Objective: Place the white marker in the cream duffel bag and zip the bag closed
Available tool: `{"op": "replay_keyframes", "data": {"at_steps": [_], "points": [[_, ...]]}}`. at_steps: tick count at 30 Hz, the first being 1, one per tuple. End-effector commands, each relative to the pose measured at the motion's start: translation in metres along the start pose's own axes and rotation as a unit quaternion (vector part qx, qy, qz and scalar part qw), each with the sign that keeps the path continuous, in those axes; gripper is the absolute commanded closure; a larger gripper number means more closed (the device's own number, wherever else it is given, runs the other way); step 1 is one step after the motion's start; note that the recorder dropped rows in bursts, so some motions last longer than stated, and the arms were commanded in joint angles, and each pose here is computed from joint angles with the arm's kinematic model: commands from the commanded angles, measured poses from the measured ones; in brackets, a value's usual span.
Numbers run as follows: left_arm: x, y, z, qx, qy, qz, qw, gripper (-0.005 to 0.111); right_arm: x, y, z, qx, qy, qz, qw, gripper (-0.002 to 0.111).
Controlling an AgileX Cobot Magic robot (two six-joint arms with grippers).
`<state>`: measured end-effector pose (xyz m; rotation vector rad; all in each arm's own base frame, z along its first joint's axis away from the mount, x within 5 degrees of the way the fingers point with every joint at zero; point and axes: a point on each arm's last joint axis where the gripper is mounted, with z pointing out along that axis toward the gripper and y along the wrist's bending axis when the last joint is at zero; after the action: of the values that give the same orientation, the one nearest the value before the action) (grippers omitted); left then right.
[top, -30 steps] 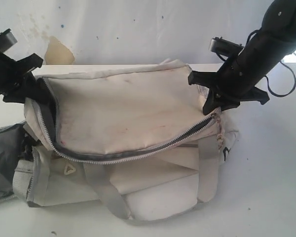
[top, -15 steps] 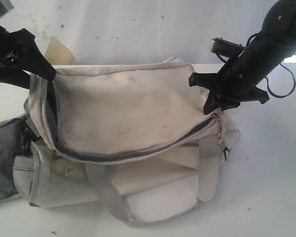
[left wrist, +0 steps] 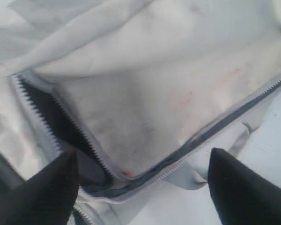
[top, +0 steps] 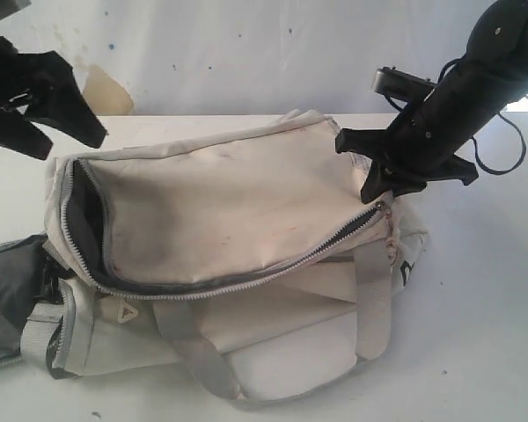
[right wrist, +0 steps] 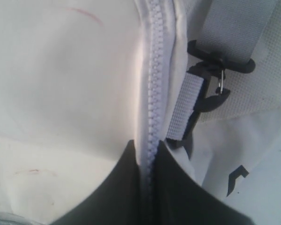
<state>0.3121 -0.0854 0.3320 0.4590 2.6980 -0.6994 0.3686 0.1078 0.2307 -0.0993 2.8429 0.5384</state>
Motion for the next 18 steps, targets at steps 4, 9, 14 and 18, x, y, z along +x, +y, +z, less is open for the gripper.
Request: {"op": "replay_keyframes", "data": {"at_steps": [4, 9, 14, 18], "points": [[0.013, -0.06, 0.03, 0.043, 0.05, 0.072, 0.995, 0.033, 0.001, 0.0, -0.004, 0.004, -0.003, -0.008, 1.0, 0.108], [0.015, -0.094, 0.055, 0.064, -0.004, 0.097, 0.993, 0.033, 0.001, 0.004, -0.004, -0.021, -0.001, 0.01, 1.0, 0.108], [0.02, -0.123, 0.081, 0.099, -0.08, 0.077, 0.989, 0.033, 0.0, 0.013, -0.005, -0.068, -0.004, 0.044, 0.997, 0.108], [0.026, -0.138, 0.098, 0.108, -0.122, 0.059, 0.985, 0.034, -0.001, 0.016, -0.006, -0.085, -0.009, 0.055, 0.995, 0.108]]}}
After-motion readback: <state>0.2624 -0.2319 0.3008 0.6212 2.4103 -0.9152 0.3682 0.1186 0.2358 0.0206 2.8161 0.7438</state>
